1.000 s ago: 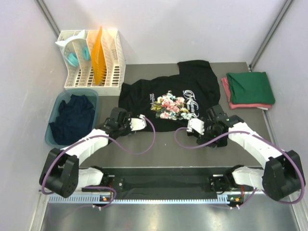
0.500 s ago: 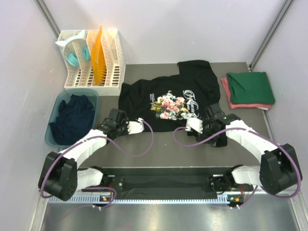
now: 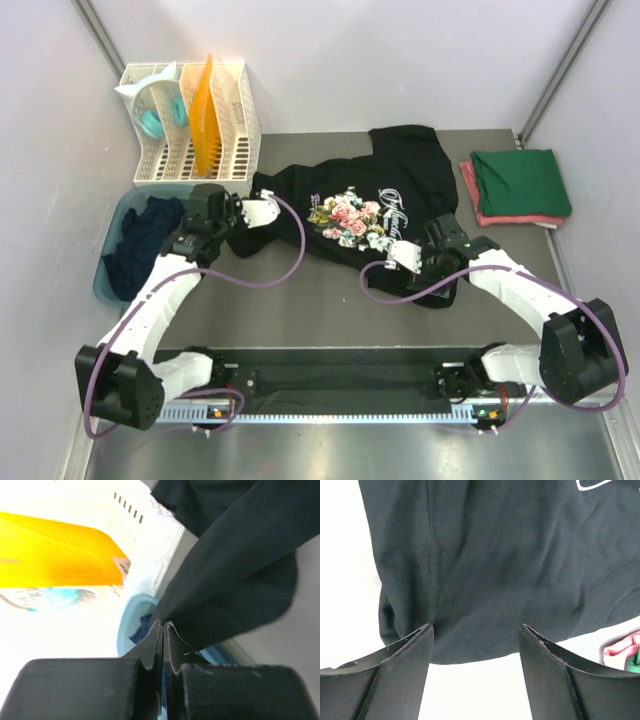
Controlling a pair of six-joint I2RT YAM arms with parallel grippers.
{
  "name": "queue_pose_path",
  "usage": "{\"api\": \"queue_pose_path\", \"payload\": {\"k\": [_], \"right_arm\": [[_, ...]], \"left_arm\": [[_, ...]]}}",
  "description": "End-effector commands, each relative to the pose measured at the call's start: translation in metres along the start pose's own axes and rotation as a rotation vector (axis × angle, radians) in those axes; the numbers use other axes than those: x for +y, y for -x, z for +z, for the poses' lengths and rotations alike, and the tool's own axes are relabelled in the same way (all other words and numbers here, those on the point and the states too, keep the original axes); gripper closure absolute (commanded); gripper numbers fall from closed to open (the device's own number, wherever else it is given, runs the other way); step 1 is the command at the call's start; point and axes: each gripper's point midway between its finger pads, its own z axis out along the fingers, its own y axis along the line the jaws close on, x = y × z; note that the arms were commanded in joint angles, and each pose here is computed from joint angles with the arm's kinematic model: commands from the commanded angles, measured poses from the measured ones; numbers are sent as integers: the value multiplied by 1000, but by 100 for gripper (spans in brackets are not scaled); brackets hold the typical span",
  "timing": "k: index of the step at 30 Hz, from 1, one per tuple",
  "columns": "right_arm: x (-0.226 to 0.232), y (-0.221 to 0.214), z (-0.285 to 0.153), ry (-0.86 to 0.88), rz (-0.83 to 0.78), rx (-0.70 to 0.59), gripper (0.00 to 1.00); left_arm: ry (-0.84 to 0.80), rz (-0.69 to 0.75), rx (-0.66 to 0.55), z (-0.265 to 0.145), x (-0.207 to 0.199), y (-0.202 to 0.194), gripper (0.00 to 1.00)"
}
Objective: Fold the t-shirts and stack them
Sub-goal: Flatten out the tshirt
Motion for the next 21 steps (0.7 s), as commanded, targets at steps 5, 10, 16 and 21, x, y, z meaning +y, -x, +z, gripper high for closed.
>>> {"api": "queue_pose_path", "payload": {"k": [5,10,16,21], "right_arm": [[-3,0,-8,-19,-57,3,28],[14,-2,-22,44,-92,-5,25],[33,-4,-36,84,-166,-23,21],[55,-1,-25,137,-191,-33,21]], "left_arm": [[-175,147,-31,-27,-46,-10,65],[-163,186,-29,-32,-54,-18,37],[-148,147,-35,-25,-52,-15,36],[-141,102,-45,-17,-47,-10,35]]}}
